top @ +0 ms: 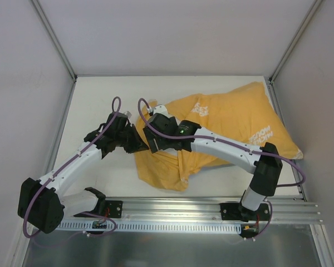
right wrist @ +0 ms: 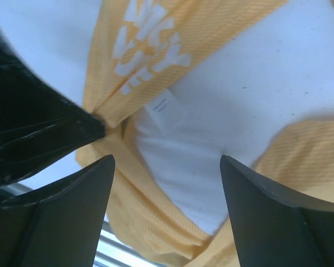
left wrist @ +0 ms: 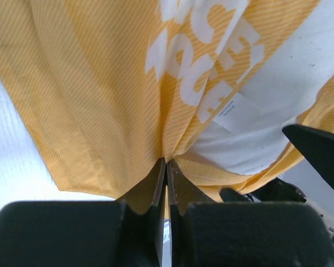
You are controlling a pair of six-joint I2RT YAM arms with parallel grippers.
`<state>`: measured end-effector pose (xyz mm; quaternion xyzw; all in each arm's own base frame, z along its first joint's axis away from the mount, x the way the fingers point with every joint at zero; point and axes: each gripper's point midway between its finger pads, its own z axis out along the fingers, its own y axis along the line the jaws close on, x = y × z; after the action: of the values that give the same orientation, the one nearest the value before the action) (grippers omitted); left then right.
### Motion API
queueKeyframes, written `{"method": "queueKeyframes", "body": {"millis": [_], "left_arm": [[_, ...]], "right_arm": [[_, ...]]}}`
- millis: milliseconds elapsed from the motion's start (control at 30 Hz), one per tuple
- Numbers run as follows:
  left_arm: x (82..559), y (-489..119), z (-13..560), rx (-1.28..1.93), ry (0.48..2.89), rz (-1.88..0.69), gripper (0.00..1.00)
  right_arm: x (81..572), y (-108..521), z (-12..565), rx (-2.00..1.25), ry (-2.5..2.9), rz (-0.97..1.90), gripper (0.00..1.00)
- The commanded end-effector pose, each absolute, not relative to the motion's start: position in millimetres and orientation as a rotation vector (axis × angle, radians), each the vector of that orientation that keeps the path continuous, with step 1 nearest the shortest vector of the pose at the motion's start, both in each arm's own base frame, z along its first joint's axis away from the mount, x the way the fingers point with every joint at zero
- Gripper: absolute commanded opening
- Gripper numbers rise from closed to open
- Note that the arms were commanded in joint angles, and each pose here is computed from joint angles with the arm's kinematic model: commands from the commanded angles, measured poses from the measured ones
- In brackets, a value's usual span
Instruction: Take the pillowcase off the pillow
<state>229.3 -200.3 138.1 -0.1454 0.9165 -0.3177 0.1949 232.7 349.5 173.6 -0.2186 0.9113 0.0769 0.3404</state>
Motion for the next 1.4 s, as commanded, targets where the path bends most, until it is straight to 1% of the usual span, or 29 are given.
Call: {"method": "queueKeyframes", "body": {"millis": [0, 67, 100, 133, 200, 333, 433, 500, 533, 667, 700, 733, 767, 800, 833, 967, 1033, 1100, 1167, 1300, 1367], "left_arm": [[227.9, -189.3, 130.6, -0.415, 2.578, -0.839, 0.0], [229.4, -189.0, 130.6, -0.417, 2.579, -0.842, 0.0], [229.1, -189.9, 131.3, -0.412, 2.581, -0.845, 0.0], [229.7, -189.7, 132.3, -0.413, 2.577, -0.846, 0.0], [229.6, -190.5, 135.8, -0.407, 2.569, -0.857, 0.0], [228.4, -188.9, 136.2, -0.405, 2.563, -0.861, 0.0], [226.9, -187.5, 131.6, -0.421, 2.576, -0.857, 0.0], [226.6, -187.0, 129.9, -0.43, 2.581, -0.857, 0.0], [226.1, -187.6, 129.6, -0.43, 2.584, -0.859, 0.0], [226.9, -187.3, 132.7, -0.422, 2.573, -0.863, 0.0], [227.6, -186.9, 134.4, -0.422, 2.566, -0.864, 0.0], [227.5, -186.9, 134.6, -0.422, 2.566, -0.867, 0.0], [227.9, -187.2, 135.7, -0.415, 2.564, -0.868, 0.0], [227.8, -187.4, 134.5, -0.412, 2.569, -0.867, 0.0], [227.4, -188.2, 134.8, -0.406, 2.572, -0.875, 0.0], [222.7, -194.0, 136.7, -0.361, 2.586, -0.922, 0.0], [220.5, -202.8, 143.2, -0.304, 2.576, -1.004, 0.0], [216.6, -211.8, 148.8, -0.253, 2.565, -1.086, 0.0], [210.7, -223.4, 159.6, -0.179, 2.531, -1.204, 0.0], [196.6, -232.5, 171.3, -0.068, 2.477, -1.29, 0.0], [186.0, -234.7, 173.6, -0.012, 2.458, -1.337, 0.0]], "right_arm": [[224.6, 368.9, 223.1, -0.568, 2.257, 0.393, 0.8], [225.4, 372.9, 222.4, -0.589, 2.259, 0.404, 0.82], [228.9, 373.4, 212.2, -0.601, 2.275, 0.362, 0.84], [234.5, 372.0, 210.0, -0.589, 2.277, 0.328, 0.87], [243.6, 356.6, 188.2, -0.56, 2.328, 0.197, 0.88], [251.2, 329.0, 164.4, -0.48, 2.378, 0.067, 0.92], [253.6, 307.8, 144.0, -0.478, 2.426, -0.071, 0.93], [257.5, 304.3, 136.9, -0.472, 2.447, -0.123, 0.95], [256.9, 304.3, 123.6, -0.492, 2.473, -0.163, 0.95], [244.1, 316.3, 92.6, -0.572, 2.58, -0.147, 0.93], [240.4, 321.4, 88.8, -0.592, 2.598, -0.126, 0.89], [239.6, 328.7, 85.6, -0.611, 2.6, -0.094, 0.79], [238.7, 332.0, 80.4, -0.638, 2.612, -0.077, 0.62], [240.1, 337.2, 82.0, -0.65, 2.613, -0.045, 0.36], [244.3, 335.5, 84.8, -0.641, 2.614, -0.046, 0.01], [291.2, 320.9, 131.1, -0.454, 2.545, 0.017, 0.01], [320.2, 311.9, 169.8, -0.33, 2.475, 0.066, 0.01], [348.6, 294.3, 206.8, -0.206, 2.404, 0.016, 0.01], [365.3, 284.1, 217.5, -0.104, 2.402, 0.015, 0.01], [399.2, 256.4, 218.2, 0.084, 2.404, 0.006, 0.01], [408.0, 249.1, 218.5, 0.145, 2.397, 0.008, 0.01]]}}
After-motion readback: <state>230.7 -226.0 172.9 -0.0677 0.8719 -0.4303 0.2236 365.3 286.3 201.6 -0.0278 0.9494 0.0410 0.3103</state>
